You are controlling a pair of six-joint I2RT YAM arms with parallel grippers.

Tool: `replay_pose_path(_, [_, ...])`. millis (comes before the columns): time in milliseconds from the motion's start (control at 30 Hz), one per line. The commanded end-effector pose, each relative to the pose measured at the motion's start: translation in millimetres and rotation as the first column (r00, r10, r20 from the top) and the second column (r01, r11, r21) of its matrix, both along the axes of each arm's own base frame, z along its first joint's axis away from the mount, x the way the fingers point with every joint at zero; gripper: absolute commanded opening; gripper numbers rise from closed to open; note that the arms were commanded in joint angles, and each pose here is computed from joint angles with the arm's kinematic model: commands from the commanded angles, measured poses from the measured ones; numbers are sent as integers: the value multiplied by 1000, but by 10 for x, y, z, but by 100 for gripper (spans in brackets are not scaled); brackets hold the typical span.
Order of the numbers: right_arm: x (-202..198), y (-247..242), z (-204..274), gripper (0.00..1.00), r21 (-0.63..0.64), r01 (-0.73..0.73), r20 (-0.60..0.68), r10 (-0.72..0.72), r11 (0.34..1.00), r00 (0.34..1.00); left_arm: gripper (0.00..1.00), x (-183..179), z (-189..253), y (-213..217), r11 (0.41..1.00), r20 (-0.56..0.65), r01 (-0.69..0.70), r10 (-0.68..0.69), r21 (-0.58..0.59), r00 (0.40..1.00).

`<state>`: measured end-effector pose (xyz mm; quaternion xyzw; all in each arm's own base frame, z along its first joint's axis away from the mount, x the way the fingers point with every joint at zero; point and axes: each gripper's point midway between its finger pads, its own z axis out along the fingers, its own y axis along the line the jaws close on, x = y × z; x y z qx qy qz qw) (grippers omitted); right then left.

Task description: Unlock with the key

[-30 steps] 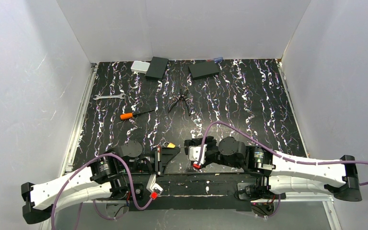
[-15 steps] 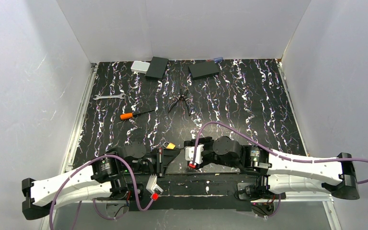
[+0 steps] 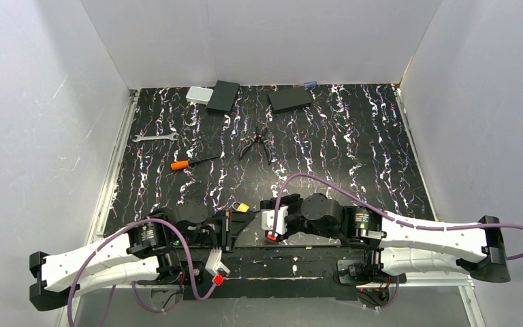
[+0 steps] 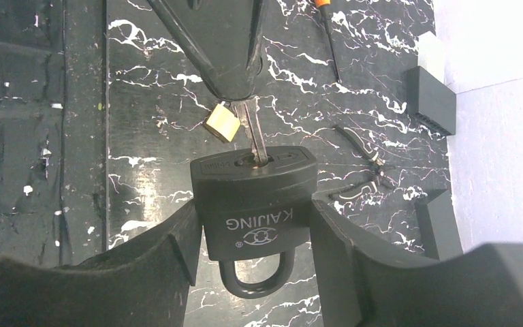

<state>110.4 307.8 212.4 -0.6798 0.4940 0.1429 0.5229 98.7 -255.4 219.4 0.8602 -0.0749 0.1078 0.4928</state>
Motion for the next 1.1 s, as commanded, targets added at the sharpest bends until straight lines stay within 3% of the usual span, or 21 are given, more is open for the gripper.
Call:
replay_pose_path(0, [32, 183, 1027, 1, 310, -31, 89, 4, 950, 996, 0, -245, -80, -30, 993, -71, 109, -106, 37, 992])
replay_pose_path(133, [-156, 220, 1085, 1, 350, -143, 105, 113, 926, 988, 0, -210, -109, -58, 990, -41, 109, -106, 90, 994])
replay_pose_path(267, [-192, 240, 988, 1, 289, -173, 106, 148, 941, 983, 0, -187, -133, -100, 984, -43, 109, -104, 141, 994])
replay_pose_path(533, [-118, 245, 1137, 1, 407, -95, 61, 77, 909, 995, 0, -111, -116, -212, 995, -28, 74, -72, 73, 997])
replay_pose_path(733, [-357, 313, 1037, 1, 347, -267, 123, 238, 899, 963, 0, -168, -107, -200, 991, -74, 90, -83, 96, 994])
replay_pose_path(1067, [-384, 341, 1105, 1, 320, -333, 214, 275, 887, 937, 0, -292, -25, -265, 989, -143, 136, -127, 55, 981])
